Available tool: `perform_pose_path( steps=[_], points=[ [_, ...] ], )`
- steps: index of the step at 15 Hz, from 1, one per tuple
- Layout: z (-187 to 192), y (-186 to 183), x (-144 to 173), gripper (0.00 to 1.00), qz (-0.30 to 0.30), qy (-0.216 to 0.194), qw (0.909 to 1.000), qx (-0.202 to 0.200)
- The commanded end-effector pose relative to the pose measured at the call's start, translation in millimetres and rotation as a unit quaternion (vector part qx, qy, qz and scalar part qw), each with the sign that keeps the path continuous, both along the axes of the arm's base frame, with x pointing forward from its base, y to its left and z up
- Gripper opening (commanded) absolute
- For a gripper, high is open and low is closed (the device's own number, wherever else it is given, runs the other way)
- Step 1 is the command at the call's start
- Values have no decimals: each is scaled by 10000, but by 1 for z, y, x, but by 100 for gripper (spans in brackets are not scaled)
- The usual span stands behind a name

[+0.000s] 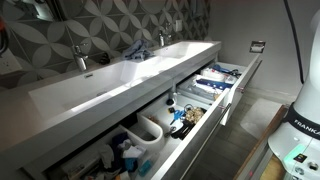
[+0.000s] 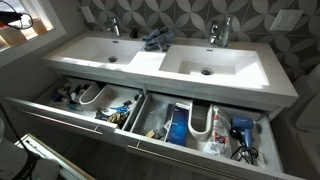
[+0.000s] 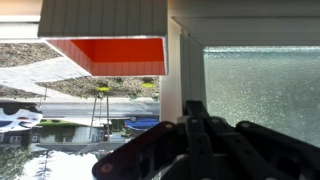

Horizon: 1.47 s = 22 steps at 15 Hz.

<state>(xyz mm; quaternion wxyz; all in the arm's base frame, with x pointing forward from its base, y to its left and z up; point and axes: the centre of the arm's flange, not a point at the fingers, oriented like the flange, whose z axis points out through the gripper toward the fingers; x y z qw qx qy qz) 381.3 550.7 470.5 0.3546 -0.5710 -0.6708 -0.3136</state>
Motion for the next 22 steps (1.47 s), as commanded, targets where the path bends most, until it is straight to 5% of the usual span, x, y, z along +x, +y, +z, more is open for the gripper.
perform_pose_path(
  steps=[1, 10, 11, 19, 22],
  points=[
    [32, 1, 54, 0, -250, -425, 9977, 471],
    [50, 0, 93, 0, 320, -778, 9952, 509],
    [11, 2, 46, 1, 661, -498, 9965, 76],
    [52, -13, 85, 1, 314, -772, 9957, 404],
    [47, -15, 81, 0, 243, -557, 9980, 175]
  ],
)
